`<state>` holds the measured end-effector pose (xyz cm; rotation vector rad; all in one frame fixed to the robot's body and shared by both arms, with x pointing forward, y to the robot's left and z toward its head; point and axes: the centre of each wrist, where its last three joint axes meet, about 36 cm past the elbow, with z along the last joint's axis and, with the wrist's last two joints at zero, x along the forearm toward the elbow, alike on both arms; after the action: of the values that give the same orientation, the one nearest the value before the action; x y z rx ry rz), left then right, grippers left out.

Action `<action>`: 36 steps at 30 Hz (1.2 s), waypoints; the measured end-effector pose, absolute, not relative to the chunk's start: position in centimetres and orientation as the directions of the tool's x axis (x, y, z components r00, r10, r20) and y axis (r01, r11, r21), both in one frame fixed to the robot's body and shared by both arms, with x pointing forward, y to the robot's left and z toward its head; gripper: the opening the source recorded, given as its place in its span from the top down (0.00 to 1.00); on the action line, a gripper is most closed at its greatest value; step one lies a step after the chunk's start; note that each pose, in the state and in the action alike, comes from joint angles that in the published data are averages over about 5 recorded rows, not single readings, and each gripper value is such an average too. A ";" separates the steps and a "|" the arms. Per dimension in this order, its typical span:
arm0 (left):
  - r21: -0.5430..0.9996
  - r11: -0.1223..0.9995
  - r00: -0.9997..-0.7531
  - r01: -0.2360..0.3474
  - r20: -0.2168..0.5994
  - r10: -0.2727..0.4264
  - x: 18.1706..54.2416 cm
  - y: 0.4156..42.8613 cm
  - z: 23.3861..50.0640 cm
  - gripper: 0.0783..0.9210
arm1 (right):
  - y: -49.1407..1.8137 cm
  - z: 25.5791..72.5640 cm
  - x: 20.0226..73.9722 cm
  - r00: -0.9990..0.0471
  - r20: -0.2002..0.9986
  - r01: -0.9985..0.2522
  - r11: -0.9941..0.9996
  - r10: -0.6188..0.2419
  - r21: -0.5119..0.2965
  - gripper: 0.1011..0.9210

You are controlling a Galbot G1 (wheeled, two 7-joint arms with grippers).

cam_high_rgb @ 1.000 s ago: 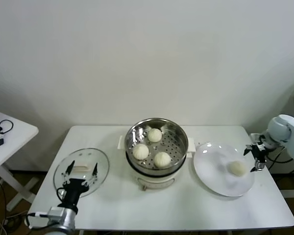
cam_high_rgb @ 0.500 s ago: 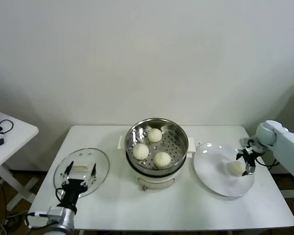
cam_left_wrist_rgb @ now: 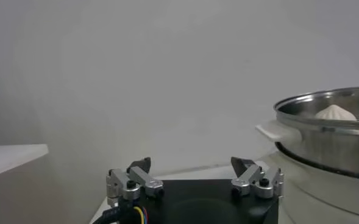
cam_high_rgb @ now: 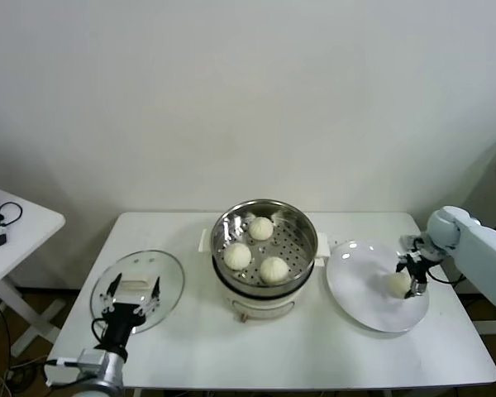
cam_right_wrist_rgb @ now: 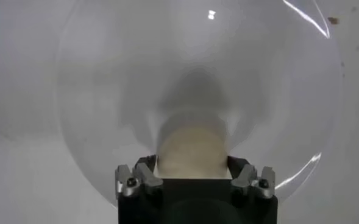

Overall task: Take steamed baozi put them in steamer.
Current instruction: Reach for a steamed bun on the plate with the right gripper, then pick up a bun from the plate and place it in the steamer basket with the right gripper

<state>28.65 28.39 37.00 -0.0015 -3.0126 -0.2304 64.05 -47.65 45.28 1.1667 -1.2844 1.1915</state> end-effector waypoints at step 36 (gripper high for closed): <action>0.157 0.987 -0.997 0.022 0.081 0.009 28.2 28.5 38.4 0.12 | -37.3 60.6 69.4 -0.153 0.968 -0.987 -0.020 -0.198 -0.160 0.29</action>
<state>28.20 28.46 38.45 -0.0241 -3.0516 -0.2419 69.36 -37.34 60.65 1.3031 -1.4567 1.2539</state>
